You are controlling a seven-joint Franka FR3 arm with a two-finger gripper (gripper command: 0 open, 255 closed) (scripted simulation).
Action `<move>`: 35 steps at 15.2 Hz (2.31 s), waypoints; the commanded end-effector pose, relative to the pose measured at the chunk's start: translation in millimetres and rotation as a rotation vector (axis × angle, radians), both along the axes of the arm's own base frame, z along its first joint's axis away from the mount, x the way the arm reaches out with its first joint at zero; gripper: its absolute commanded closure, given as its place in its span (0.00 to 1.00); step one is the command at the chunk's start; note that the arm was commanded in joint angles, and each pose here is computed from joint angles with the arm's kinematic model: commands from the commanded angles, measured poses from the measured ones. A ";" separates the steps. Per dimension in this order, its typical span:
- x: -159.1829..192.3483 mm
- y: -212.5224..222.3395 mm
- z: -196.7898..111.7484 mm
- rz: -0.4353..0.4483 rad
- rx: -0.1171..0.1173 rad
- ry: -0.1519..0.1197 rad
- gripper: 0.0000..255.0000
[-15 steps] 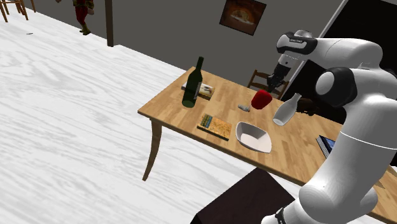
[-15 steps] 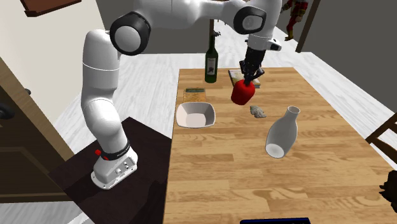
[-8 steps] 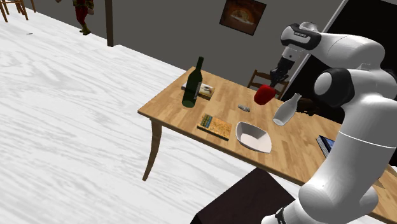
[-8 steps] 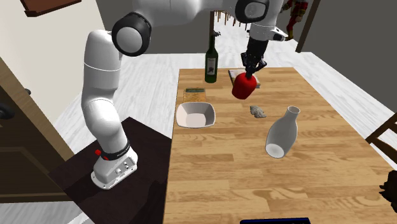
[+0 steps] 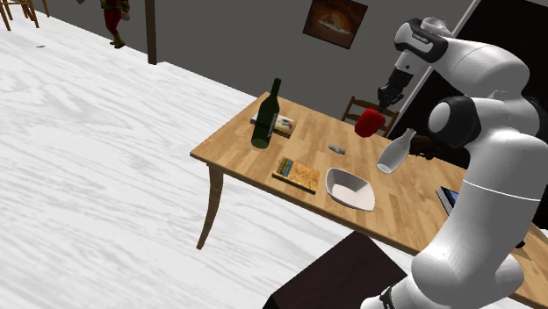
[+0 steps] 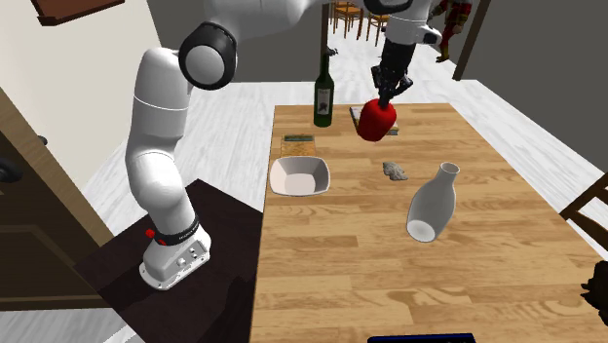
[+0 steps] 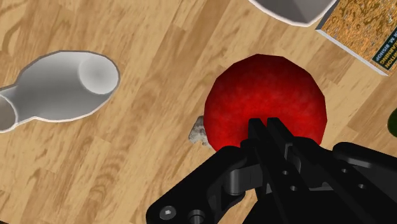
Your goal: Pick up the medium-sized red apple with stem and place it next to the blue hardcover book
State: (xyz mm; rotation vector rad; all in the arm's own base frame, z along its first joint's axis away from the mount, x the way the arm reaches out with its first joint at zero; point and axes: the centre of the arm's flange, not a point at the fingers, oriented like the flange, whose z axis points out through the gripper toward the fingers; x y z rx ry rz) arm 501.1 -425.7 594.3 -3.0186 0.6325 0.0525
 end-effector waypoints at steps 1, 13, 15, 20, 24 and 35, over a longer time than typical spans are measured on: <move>-0.4 -0.2 12.1 0.000 0.000 0.000 1.00; -110.7 -89.1 -16.4 0.000 0.000 0.000 1.00; -130.8 -105.2 -22.3 0.000 0.000 0.000 1.00; -181.0 -145.6 -36.8 0.000 0.000 0.000 1.00; -221.1 -177.9 -48.4 0.000 0.000 0.000 1.00; -328.9 -264.7 -79.7 0.000 0.000 0.000 1.00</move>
